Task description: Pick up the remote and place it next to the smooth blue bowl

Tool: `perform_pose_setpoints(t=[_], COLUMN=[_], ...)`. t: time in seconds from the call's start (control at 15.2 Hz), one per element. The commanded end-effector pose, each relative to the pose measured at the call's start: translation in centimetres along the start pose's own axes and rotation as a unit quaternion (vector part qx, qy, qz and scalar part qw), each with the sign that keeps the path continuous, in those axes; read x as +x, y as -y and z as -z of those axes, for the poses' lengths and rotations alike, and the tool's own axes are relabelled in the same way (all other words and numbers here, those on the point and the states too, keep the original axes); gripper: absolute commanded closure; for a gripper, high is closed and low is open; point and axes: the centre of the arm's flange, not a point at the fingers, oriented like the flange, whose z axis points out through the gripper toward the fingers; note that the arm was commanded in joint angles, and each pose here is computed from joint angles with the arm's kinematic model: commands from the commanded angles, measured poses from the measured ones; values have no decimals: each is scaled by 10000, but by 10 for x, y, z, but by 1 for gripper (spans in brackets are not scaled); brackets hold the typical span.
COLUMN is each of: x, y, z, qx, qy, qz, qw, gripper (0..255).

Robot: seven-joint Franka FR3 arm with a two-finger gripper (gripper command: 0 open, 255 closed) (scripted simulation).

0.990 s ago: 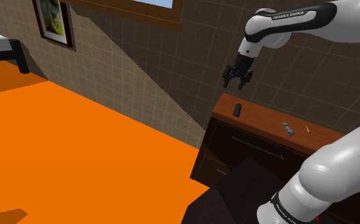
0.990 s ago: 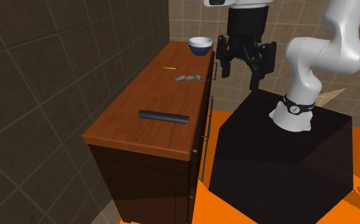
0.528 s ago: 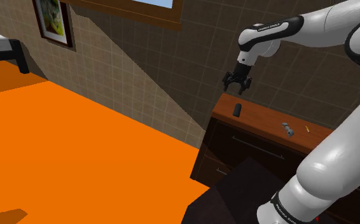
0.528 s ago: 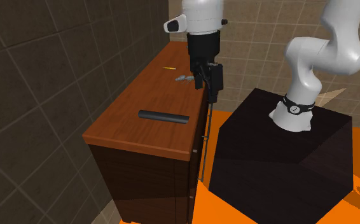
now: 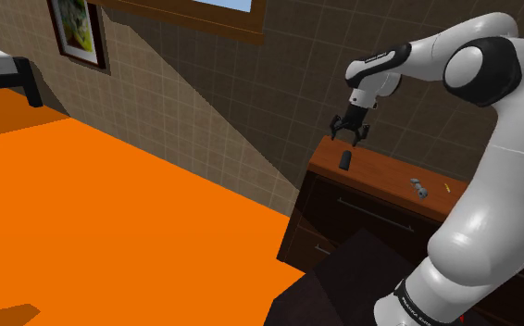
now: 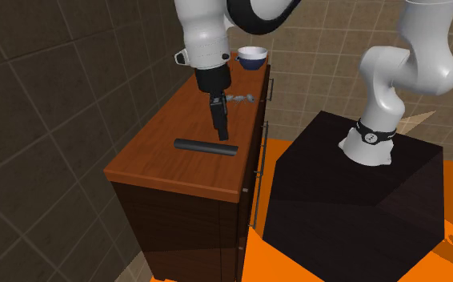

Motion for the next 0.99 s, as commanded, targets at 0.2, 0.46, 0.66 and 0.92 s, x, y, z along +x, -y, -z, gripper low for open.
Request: perform_pose_setpoints(t=[0.2, 0.46, 0.66, 0.92], x=[46, 66, 65, 64], y=[-42, -66, -66, -66], z=[-30, -50, -66, -85], qx=[45, 66, 66, 66], qy=[169, 253, 253, 253], qz=[-822, -1224, -1224, -1224], qw=[9965, 9921, 9921, 9921], gripper=[0, 0, 0, 0])
